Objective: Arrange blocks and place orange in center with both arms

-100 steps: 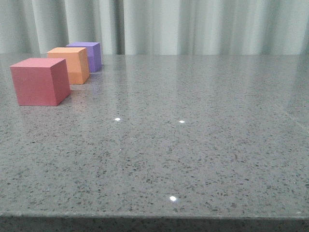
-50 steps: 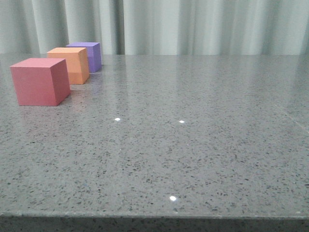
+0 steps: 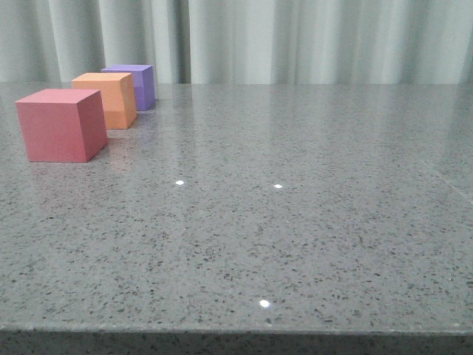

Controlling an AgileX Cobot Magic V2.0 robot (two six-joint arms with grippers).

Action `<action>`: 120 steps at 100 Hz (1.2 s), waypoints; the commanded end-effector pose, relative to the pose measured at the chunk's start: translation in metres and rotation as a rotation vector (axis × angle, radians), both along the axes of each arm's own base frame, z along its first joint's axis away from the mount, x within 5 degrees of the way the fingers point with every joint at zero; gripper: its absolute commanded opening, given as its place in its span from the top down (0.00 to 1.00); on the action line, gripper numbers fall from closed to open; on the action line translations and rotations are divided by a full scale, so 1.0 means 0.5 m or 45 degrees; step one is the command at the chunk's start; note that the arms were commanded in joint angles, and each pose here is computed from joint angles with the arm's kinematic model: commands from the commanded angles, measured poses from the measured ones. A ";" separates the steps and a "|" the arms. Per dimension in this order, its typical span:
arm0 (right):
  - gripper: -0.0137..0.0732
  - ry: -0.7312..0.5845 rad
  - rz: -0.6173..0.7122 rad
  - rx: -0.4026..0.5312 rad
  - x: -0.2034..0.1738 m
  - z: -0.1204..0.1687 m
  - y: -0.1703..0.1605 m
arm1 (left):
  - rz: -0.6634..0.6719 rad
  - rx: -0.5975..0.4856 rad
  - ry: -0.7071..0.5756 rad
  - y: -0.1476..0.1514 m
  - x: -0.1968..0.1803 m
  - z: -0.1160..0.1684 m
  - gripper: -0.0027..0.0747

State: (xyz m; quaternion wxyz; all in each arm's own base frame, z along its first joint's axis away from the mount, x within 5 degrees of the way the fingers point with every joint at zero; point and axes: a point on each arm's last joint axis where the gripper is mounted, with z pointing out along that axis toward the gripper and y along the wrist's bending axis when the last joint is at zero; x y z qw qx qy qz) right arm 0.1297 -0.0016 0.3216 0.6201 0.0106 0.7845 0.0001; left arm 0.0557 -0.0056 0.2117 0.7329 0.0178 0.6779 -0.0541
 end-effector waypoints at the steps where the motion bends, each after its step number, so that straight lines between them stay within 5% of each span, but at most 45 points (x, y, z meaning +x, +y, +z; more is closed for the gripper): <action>1: 0.92 -0.144 -0.007 -0.026 0.000 0.033 -0.002 | -0.008 -0.009 -0.107 -0.001 -0.004 -0.008 0.99; 85: 0.92 -0.145 -0.007 -0.026 -0.001 0.034 -0.002 | -0.008 -0.009 -0.107 -0.001 -0.004 -0.008 0.99; 120: 0.92 -0.208 -0.003 -0.026 -0.016 -0.013 -0.001 | -0.008 -0.009 -0.107 -0.001 -0.004 -0.008 0.99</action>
